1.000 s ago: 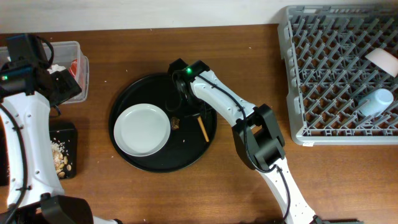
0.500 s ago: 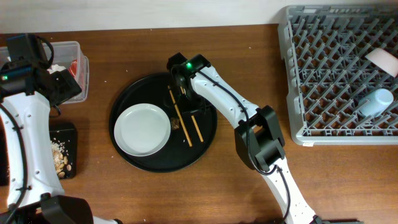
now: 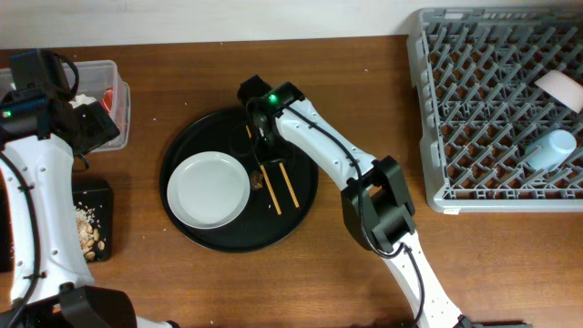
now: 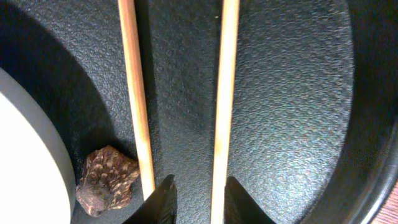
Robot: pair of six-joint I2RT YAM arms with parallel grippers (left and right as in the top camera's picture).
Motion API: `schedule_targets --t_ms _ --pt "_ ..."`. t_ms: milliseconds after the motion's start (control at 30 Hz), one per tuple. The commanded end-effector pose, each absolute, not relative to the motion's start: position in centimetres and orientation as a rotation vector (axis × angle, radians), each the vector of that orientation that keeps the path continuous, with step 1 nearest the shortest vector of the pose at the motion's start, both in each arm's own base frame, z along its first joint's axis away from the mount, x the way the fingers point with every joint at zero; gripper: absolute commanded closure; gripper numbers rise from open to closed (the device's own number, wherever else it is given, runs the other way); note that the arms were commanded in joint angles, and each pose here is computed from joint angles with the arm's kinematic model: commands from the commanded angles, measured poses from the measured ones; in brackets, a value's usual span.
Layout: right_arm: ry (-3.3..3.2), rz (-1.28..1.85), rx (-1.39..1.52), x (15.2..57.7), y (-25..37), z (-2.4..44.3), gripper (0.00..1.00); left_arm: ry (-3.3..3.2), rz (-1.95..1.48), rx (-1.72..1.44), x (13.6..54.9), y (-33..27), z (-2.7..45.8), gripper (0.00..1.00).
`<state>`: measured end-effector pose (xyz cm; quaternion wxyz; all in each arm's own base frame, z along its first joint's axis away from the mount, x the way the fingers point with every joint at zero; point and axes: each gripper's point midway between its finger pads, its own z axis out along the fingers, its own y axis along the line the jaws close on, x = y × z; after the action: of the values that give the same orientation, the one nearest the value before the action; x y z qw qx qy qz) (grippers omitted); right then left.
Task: Sort waste into correct bins and load items into the dishwasher rack
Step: 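Move the right gripper to the tray and grasp one chopstick, then carry the chopstick to the rack and drop it in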
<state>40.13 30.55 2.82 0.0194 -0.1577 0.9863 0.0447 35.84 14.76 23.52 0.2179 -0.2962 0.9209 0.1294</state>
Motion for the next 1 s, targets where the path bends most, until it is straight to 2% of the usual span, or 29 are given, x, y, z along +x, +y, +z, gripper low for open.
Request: schedule_targets --t_ms 0,167,233,267,367,433,567,633,700,733,800,967 --pt "3.102 0.087 -0.486 39.8 30.3 0.0 0.75 2.553 0.366 -0.833 35.7 14.8 23.3 0.01" --pt "3.114 0.033 -0.490 39.8 29.8 -1.2 0.74 2.553 0.367 -0.833 35.7 14.8 23.3 0.01" --pt "3.113 0.023 -0.489 39.8 29.7 -1.2 0.91 2.553 0.366 -0.833 35.7 14.8 23.3 0.01" --pt "3.115 0.021 -0.489 39.8 29.7 -1.2 0.96 2.553 0.366 -0.833 35.7 14.8 23.3 0.01" --pt "3.108 0.028 -0.479 40.0 29.5 0.2 0.96 2.553 0.366 -0.833 35.7 14.8 23.3 0.01" --pt "3.075 0.051 -0.456 41.0 29.1 3.1 0.96 2.553 0.366 -0.833 35.7 14.8 23.3 0.01" --pt "2.886 0.152 -0.402 45.6 26.0 13.1 0.96 2.553 0.366 -0.833 35.7 14.8 23.3 0.01" --pt "2.795 0.155 -0.334 47.9 21.5 17.7 0.96 2.553 0.367 -0.833 35.7 14.8 23.3 0.01" --pt "2.762 0.133 -0.229 49.2 16.8 19.9 0.96 2.553 0.366 -0.833 35.7 14.8 23.3 0.01" --pt "2.747 0.115 -0.106 50.2 12.1 21.1 0.96 2.553 0.367 -0.833 35.7 14.8 23.3 0.01" --pt "2.742 0.131 -0.068 51.1 4.5 21.5 0.96 2.553 0.366 -0.833 35.7 14.8 23.3 0.01" --pt "2.691 0.167 0.020 52.3 -5.0 21.3 0.96 2.553 0.367 -0.833 35.7 14.8 23.3 0.01"
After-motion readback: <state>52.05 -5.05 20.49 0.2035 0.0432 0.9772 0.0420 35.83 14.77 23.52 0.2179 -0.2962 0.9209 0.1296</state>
